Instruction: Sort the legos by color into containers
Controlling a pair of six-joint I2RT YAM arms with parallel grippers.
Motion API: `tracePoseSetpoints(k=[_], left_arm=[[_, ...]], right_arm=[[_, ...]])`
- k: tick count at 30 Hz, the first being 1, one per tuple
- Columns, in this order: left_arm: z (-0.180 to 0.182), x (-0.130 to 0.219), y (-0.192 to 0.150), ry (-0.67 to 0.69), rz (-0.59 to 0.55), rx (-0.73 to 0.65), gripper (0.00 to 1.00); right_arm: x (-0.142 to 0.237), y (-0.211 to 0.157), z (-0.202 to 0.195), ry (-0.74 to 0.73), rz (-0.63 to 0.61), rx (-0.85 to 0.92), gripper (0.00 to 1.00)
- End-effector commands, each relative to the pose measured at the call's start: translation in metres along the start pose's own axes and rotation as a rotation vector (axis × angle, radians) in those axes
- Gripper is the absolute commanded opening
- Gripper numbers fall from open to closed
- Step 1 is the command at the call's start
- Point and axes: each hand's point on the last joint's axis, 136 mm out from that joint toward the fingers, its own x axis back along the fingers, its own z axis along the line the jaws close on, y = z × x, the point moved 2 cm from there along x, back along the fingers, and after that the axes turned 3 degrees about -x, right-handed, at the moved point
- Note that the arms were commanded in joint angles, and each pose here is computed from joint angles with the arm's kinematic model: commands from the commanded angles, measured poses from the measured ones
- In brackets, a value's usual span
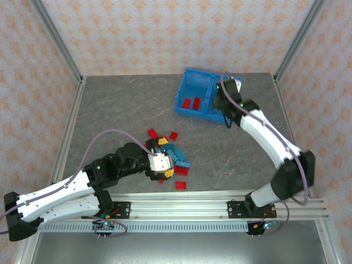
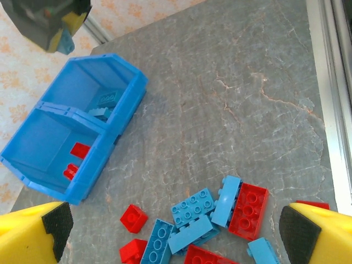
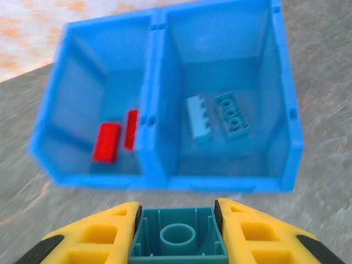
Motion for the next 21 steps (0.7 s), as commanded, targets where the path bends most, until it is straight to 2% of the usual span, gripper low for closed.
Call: tracePoseSetpoints(k=[1, 7, 11, 17, 21], left_arm=[[0.006, 0.005, 0.005, 0.037, -0.032, -0.015, 1.00], [0.008, 0.005, 0.001, 0.039, 0.007, -0.033, 1.00], [0.010, 0.004, -0.002, 0.051, 0.027, -0.036, 1.00], [0.009, 0.000, -0.007, 0.046, 0.052, -0.044, 1.00], [0.008, -0.003, -0.009, 0.039, 0.061, -0.045, 1.00]], right_arm=[[-0.047, 0.015, -0.017, -0.094, 0.041, 0.030, 0.29], [-0.124, 0.034, -0.023, -0.160, 0.108, 0.001, 0.30], [-0.158, 0.051, -0.033, -0.219, 0.135, -0.022, 0.34], [-0.176, 0.065, -0.029, -0.239, 0.157, -0.005, 0.51], [-0.161, 0.076, -0.023, -0.207, 0.145, -0.002, 0.51]])
